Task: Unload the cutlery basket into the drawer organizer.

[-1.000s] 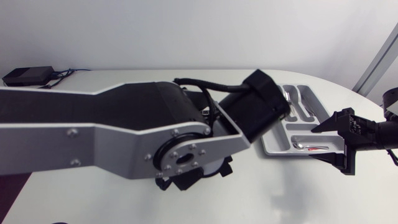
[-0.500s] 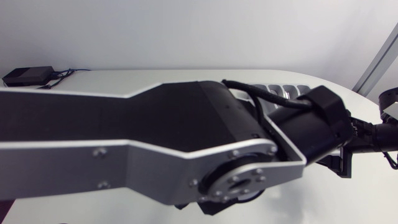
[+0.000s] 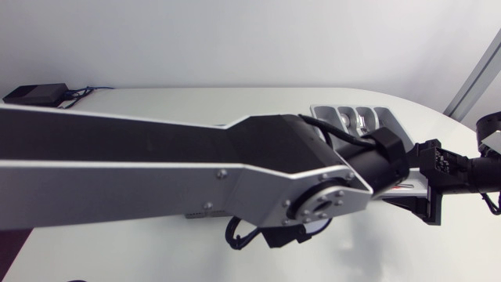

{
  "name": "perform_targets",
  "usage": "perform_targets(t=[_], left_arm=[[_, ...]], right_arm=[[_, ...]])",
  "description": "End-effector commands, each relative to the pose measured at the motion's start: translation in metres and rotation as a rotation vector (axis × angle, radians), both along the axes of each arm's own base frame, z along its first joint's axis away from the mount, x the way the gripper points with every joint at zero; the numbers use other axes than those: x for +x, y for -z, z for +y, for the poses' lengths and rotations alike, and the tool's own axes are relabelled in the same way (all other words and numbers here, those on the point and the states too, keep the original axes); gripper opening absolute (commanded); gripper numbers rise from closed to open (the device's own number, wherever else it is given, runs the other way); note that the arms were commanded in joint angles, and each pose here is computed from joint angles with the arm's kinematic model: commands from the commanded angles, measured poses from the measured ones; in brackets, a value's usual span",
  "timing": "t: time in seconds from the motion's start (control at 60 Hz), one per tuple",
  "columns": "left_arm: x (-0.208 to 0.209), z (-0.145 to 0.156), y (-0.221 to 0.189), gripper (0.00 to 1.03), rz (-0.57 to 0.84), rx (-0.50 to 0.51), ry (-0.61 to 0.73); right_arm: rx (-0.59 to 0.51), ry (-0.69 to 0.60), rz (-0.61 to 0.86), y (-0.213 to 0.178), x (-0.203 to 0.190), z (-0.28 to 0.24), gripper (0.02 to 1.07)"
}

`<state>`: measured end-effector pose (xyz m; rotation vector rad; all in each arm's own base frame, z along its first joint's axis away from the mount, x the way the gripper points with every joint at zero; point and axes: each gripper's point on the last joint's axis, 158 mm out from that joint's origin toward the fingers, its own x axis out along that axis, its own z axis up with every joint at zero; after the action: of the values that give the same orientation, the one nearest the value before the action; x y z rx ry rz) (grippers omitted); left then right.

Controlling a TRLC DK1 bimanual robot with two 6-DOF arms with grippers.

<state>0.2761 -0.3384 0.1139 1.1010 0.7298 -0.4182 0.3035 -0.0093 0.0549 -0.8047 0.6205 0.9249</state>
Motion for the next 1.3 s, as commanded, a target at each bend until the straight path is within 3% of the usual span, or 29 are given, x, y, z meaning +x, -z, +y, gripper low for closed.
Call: perform_targets(t=[0.0,0.45,0.733,1.033,1.2,1.283], left_arm=[[0.012,0.012,0.005,0.96,-0.016,0.019,-0.061],[0.034,0.047,0.010,0.94,-0.019,0.075,-0.141],[0.030,0.033,-0.029,0.95,-0.027,-0.021,-0.109],[0.028,0.035,-0.086,0.95,-0.065,-0.156,-0.082],[0.035,0.060,-0.086,0.95,-0.061,-0.163,-0.121],[0.041,0.077,-0.082,0.95,-0.063,-0.166,-0.149]], right_arm=[[0.020,0.009,0.022,0.006,-0.004,0.001,1.02],[0.037,0.008,0.038,0.014,-0.002,0.001,1.02],[0.053,-0.010,0.024,0.001,-0.010,0.012,1.02],[0.094,-0.101,-0.013,-0.031,-0.027,0.068,1.02],[0.110,-0.195,-0.067,-0.052,-0.039,0.113,1.02],[0.068,-0.243,-0.094,-0.055,-0.045,0.137,1.02]])
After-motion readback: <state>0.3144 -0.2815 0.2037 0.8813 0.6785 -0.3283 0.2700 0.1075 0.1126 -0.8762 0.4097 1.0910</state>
